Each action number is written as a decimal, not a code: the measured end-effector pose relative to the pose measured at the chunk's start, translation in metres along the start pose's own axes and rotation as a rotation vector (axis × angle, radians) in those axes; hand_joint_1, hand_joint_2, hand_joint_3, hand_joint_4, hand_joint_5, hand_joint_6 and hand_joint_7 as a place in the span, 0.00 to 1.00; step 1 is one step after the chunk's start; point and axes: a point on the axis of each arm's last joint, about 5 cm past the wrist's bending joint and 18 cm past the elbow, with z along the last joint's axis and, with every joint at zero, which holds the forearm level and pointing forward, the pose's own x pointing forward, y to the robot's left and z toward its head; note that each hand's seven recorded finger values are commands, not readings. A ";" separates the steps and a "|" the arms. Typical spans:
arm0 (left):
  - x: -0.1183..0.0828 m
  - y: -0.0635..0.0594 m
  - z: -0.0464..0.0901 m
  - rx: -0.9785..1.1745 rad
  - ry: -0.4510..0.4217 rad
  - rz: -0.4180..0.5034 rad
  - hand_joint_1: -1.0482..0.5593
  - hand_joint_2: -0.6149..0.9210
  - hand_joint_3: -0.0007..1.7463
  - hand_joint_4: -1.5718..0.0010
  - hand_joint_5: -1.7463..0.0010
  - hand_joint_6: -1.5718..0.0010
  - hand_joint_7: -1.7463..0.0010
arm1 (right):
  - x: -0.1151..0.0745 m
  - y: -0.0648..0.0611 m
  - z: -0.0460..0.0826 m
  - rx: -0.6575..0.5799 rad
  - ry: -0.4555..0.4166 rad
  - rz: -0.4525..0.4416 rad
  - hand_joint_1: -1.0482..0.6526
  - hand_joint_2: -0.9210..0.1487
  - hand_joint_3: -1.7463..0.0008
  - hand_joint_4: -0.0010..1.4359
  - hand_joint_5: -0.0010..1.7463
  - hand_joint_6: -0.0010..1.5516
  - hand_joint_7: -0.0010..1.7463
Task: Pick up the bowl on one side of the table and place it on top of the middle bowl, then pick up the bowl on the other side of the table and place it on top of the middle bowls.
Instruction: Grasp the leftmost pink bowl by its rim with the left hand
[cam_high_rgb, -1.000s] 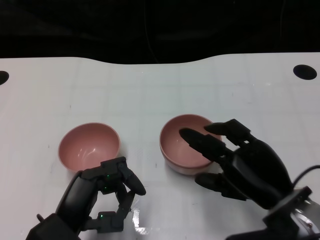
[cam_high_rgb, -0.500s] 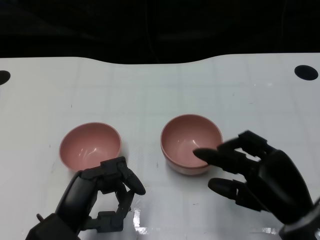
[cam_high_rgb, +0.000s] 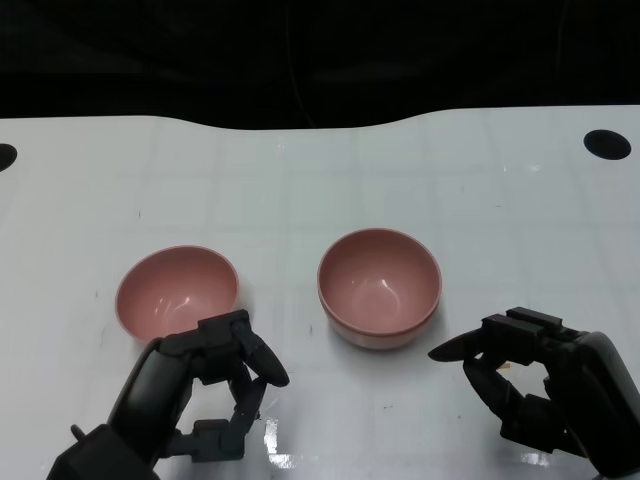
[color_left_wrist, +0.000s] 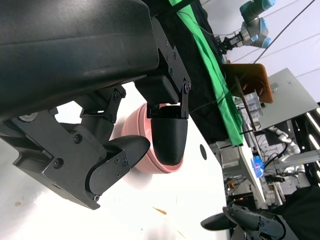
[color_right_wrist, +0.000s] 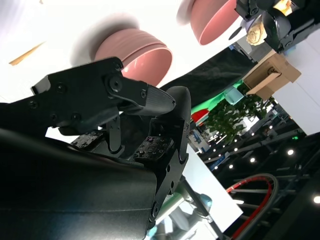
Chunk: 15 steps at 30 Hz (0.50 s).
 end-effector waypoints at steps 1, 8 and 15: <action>0.000 0.000 0.000 0.000 0.000 0.001 0.56 0.67 0.70 0.51 0.04 0.50 0.29 | 0.000 0.001 0.000 0.006 0.002 0.002 0.54 0.47 0.38 0.56 0.80 0.55 0.56; 0.000 0.001 0.000 -0.014 -0.003 0.013 0.55 0.68 0.69 0.51 0.05 0.50 0.29 | -0.004 0.001 0.000 0.051 0.016 -0.009 0.57 0.53 0.30 0.57 0.89 0.57 0.56; 0.000 0.001 0.000 -0.018 -0.003 0.015 0.55 0.69 0.68 0.51 0.03 0.50 0.28 | -0.005 -0.003 -0.002 0.167 0.104 0.012 0.61 0.69 0.05 0.64 1.00 0.55 0.79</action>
